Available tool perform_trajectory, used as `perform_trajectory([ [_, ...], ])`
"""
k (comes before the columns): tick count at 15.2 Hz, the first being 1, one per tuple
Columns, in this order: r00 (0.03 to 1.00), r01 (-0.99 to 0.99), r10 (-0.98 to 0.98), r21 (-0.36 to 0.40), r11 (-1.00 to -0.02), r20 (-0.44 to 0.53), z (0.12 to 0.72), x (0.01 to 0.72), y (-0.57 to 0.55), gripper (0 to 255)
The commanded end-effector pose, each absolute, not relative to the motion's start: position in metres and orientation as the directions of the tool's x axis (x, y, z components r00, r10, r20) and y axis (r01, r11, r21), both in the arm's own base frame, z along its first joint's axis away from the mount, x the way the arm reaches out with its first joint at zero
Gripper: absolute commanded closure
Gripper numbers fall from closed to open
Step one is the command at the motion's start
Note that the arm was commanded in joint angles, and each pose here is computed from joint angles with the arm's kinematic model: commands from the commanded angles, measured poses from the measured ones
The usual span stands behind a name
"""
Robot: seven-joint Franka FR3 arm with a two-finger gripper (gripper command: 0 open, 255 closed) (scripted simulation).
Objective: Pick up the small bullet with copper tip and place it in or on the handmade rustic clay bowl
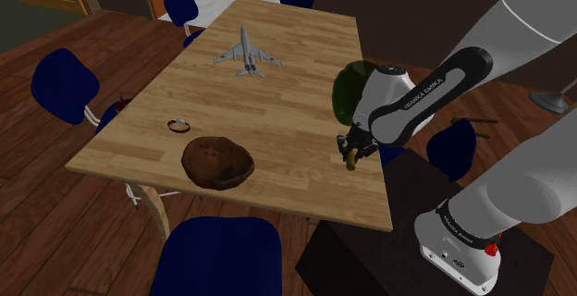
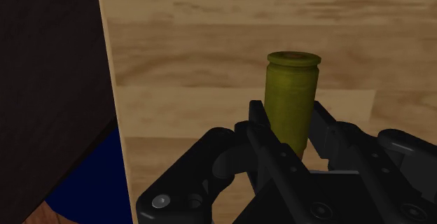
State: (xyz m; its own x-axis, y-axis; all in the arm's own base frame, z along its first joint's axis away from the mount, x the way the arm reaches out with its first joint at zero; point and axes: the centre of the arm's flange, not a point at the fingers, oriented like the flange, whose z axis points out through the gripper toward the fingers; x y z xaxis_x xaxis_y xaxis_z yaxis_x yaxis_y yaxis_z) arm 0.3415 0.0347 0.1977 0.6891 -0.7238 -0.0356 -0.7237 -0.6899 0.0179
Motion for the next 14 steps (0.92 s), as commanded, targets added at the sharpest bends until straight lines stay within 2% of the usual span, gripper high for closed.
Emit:
perform_trajectory([
  [1, 0.689, -0.724, -0.724, 0.018, -0.690, -0.036, 0.203, 0.341, 0.035, 255],
  [14, 0.689, -0.724, -0.724, 0.018, -0.690, -0.036, 0.271, 0.341, 0.035, 255],
])
